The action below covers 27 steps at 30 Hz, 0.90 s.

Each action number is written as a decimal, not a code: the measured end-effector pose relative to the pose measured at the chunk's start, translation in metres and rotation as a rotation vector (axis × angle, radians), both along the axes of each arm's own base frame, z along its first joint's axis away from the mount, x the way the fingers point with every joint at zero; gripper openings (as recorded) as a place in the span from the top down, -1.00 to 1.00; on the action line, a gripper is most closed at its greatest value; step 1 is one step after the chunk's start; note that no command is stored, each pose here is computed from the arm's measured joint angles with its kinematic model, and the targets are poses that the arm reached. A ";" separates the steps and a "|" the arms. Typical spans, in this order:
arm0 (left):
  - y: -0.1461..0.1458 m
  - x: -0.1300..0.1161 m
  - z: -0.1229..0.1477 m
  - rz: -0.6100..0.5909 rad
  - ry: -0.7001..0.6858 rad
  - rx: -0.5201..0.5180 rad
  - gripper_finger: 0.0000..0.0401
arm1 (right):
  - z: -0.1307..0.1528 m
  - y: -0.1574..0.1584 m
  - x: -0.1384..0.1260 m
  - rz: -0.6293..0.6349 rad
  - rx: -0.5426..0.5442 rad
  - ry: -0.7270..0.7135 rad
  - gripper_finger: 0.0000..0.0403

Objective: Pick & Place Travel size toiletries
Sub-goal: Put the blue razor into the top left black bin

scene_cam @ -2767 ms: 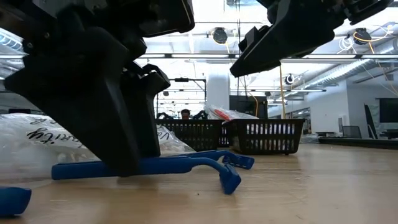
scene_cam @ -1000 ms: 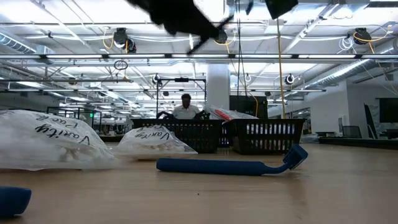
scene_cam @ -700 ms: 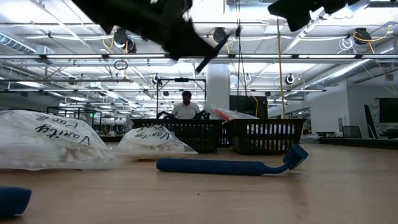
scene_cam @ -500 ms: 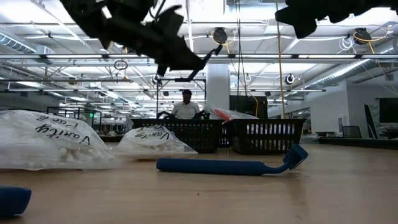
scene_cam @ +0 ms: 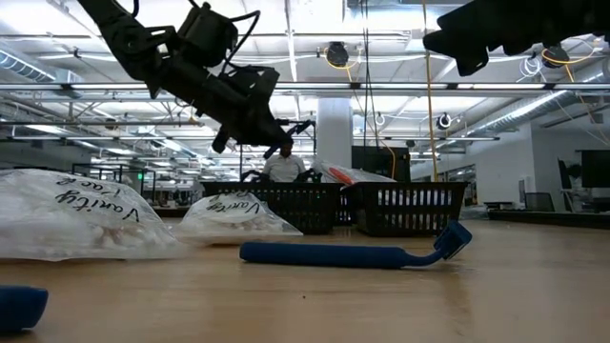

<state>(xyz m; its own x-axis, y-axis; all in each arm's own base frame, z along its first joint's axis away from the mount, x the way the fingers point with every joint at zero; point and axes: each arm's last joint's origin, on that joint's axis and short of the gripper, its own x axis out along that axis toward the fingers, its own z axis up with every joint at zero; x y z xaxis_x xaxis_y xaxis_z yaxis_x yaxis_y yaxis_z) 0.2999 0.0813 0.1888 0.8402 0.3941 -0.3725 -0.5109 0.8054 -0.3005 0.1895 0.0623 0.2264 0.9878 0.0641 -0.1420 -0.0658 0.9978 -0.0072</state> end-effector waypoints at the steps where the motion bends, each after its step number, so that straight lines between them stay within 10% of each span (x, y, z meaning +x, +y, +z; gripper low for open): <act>1: 0.000 0.000 0.000 0.000 0.003 -0.001 0.74 | 0.000 0.000 0.000 0.001 -0.003 0.003 0.18; 11: -0.002 0.000 -0.002 -0.024 0.026 0.002 0.66 | 0.000 0.000 0.000 0.003 0.004 0.003 0.18; 27: -0.006 0.001 -0.002 -0.085 0.048 0.055 -0.29 | -0.011 0.004 0.009 0.002 0.016 0.041 0.18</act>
<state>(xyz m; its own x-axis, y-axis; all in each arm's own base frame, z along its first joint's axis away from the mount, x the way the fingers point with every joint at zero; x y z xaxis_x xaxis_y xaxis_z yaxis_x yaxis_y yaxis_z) 0.3009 0.0751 0.1870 0.8529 0.3432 -0.3934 -0.4531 0.8609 -0.2314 0.1987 0.0664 0.2158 0.9811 0.0684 -0.1808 -0.0674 0.9977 0.0116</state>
